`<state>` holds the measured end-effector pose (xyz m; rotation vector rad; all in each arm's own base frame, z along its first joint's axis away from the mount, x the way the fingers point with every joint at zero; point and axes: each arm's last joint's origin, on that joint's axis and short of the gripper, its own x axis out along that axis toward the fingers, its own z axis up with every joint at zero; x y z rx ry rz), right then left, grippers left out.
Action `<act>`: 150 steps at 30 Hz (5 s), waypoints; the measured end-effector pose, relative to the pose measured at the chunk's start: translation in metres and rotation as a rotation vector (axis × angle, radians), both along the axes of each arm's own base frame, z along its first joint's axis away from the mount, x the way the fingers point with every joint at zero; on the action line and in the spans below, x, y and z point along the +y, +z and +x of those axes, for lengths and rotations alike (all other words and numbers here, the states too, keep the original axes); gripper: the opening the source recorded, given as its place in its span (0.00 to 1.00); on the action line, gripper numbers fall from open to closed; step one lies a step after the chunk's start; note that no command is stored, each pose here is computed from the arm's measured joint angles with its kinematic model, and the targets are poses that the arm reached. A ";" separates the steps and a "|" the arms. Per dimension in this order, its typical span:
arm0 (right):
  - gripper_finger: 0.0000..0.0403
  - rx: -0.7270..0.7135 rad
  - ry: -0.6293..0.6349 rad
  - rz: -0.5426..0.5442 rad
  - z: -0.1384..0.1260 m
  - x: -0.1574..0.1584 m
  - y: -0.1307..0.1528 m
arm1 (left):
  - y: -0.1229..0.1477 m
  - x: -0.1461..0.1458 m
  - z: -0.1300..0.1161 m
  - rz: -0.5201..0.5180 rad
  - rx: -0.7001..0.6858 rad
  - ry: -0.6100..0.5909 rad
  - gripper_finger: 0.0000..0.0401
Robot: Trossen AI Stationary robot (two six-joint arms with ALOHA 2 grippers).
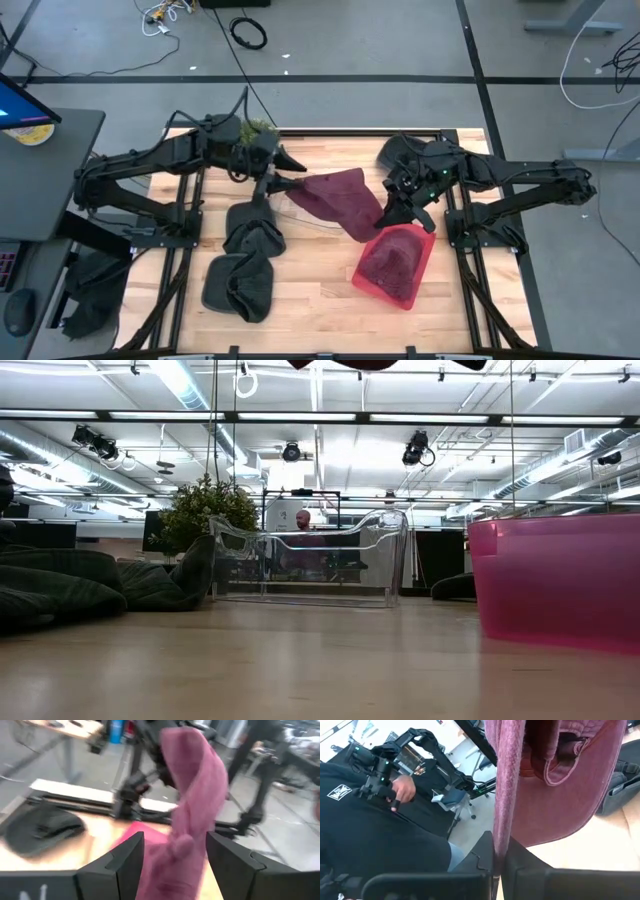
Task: Pick & Place hat
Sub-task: Put the red cap into the red bin
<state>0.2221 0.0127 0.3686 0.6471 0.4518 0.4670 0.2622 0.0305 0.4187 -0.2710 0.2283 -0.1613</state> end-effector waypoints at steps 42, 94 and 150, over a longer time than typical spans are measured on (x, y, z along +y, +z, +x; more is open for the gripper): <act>0.56 0.299 -0.450 -0.064 -0.014 -0.051 -0.024 | 0.035 0.006 0.007 -0.263 -0.381 0.381 0.05; 0.70 -0.565 -0.263 0.397 0.096 -0.141 -0.022 | 0.073 -0.023 -0.004 -0.231 -0.843 0.460 0.05; 0.01 -0.113 -0.135 0.172 -0.023 -0.119 0.031 | 0.052 -0.026 -0.014 0.001 -0.465 0.417 0.60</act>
